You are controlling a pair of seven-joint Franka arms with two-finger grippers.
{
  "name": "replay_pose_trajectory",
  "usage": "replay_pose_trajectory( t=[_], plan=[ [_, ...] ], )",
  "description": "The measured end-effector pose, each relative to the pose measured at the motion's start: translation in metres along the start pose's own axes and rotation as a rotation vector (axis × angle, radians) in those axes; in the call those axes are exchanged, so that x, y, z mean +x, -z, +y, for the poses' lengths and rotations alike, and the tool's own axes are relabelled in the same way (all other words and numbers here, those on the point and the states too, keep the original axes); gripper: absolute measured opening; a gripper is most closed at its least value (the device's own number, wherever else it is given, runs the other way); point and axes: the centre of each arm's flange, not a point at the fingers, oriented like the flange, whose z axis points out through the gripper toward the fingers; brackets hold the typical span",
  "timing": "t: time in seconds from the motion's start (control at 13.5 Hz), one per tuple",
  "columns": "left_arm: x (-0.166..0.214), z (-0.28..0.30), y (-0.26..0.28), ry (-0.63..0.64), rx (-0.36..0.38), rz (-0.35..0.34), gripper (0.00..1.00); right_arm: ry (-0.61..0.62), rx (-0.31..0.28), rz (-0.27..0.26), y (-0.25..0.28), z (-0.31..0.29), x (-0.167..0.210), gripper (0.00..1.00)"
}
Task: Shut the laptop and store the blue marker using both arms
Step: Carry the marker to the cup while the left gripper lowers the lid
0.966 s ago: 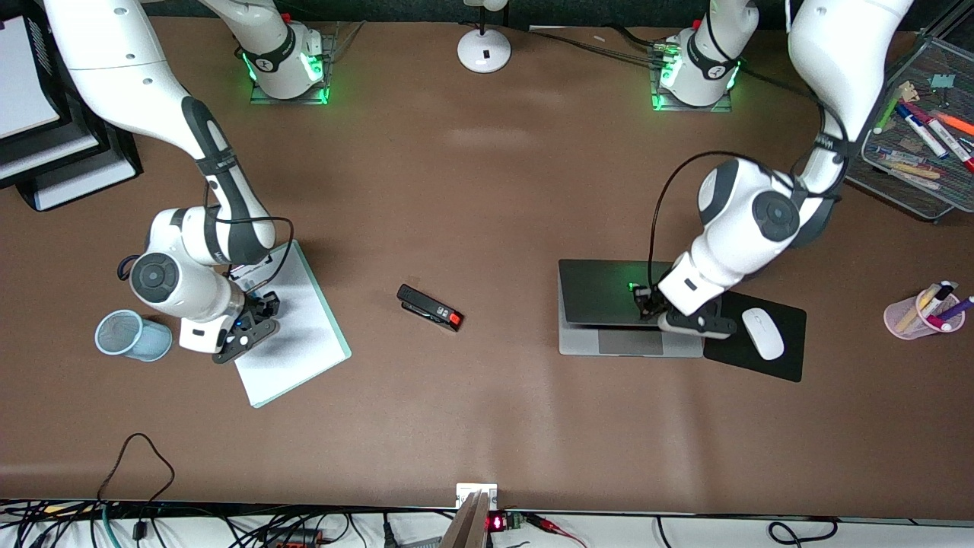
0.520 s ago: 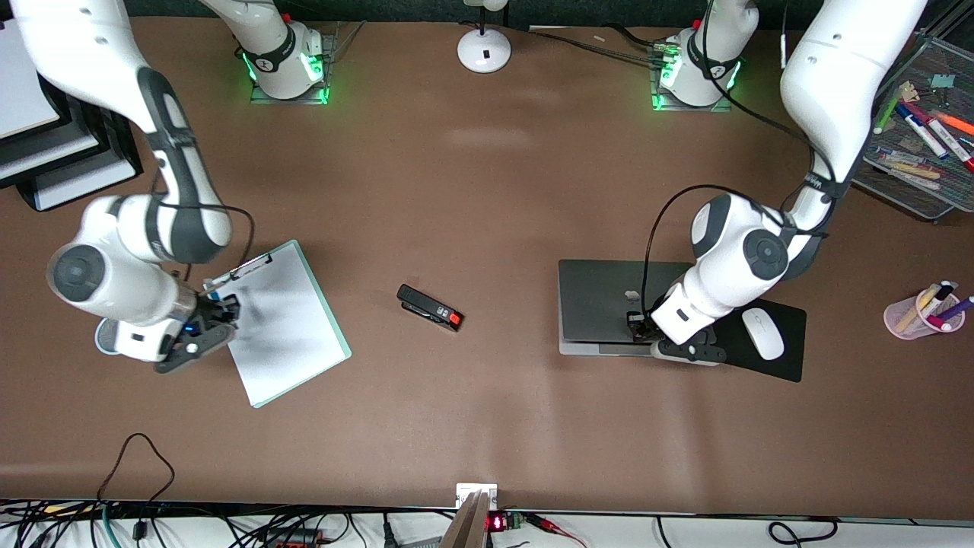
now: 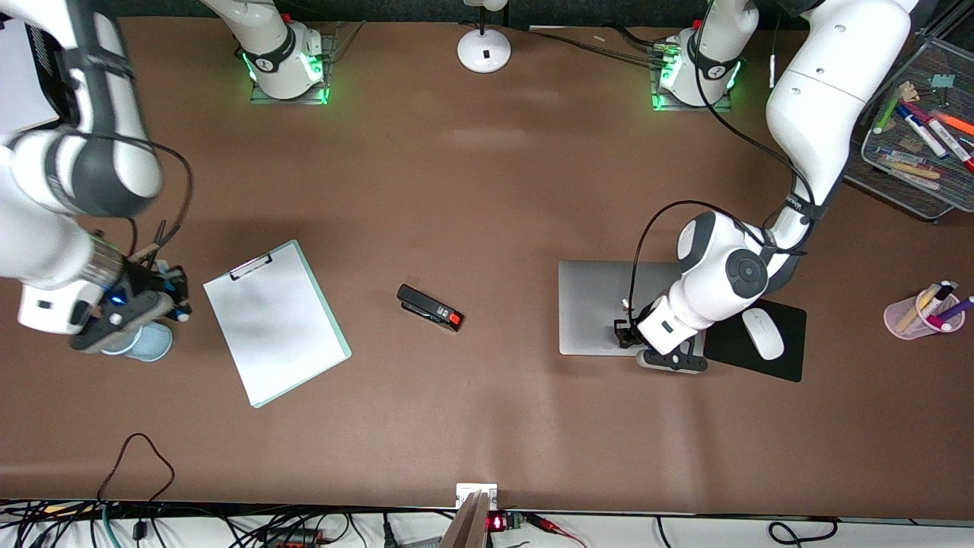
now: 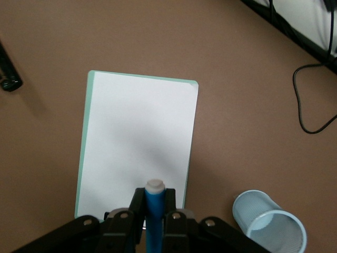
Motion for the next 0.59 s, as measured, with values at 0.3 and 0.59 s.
replay_pose_trajectory(
  t=[0.3,0.59],
  plan=[
    [0.001,-0.006,-0.002,0.006,0.005,0.0,0.01,0.152,0.094,0.127,0.044,0.043,-0.038,0.19],
    [0.004,-0.007,0.0,0.008,0.006,0.006,0.01,0.328,0.131,0.307,0.053,0.081,-0.075,0.19]
  ],
)
